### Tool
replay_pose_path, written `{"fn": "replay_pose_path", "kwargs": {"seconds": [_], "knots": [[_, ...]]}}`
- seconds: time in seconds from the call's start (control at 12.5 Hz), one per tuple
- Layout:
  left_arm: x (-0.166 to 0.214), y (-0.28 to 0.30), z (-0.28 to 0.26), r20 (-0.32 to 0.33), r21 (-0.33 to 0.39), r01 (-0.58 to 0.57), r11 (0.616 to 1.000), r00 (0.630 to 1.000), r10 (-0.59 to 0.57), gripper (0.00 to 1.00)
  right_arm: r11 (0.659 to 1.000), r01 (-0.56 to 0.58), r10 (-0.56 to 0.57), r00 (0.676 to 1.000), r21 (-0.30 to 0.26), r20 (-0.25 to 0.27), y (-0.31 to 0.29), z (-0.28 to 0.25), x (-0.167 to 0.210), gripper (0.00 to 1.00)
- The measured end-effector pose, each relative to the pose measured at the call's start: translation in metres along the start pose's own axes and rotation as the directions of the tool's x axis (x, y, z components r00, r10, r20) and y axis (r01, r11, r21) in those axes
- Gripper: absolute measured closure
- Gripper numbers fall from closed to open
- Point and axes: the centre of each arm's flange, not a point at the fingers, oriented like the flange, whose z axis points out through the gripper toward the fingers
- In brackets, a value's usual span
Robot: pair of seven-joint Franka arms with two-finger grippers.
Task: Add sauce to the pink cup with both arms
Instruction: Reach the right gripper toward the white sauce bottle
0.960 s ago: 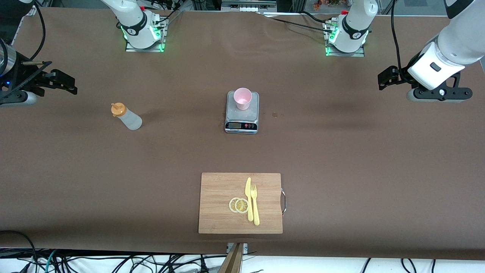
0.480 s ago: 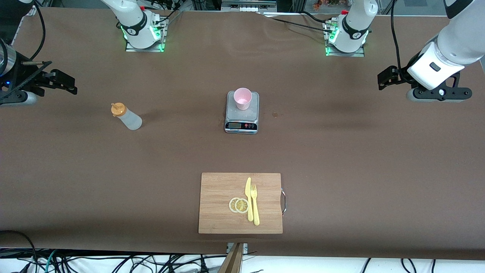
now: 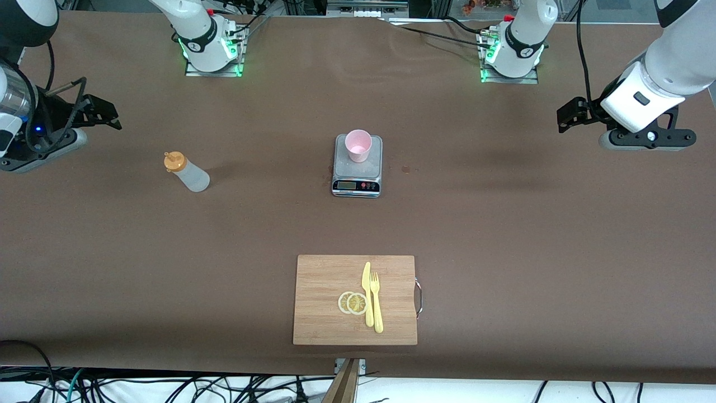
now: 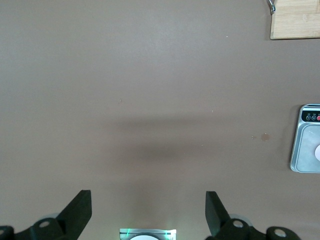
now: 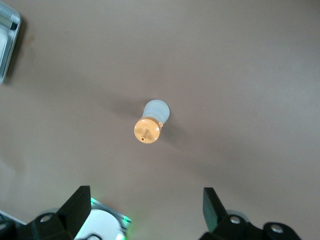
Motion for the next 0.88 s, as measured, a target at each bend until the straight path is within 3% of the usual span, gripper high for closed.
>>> {"fn": "replay_pose_path", "kwargs": {"seconds": [0.16, 0.4, 0.88], "knots": [[0.000, 0.000, 0.000, 0.000, 0.000, 0.000, 1.000, 1.000, 0.000, 0.00, 0.989, 0.142, -0.141, 0.990, 0.050, -0.021, 0.011, 0.002, -0.009, 0.00], [0.000, 0.000, 0.000, 0.000, 0.000, 0.001, 1.000, 1.000, -0.001, 0.00, 0.948, 0.287, -0.277, 0.957, 0.139, -0.091, 0.045, 0.016, -0.035, 0.00], [0.000, 0.000, 0.000, 0.000, 0.000, 0.000, 1.000, 1.000, 0.000, 0.00, 0.855, 0.450, -0.403, 0.890, 0.259, -0.215, 0.077, 0.083, -0.044, 0.00]]}}
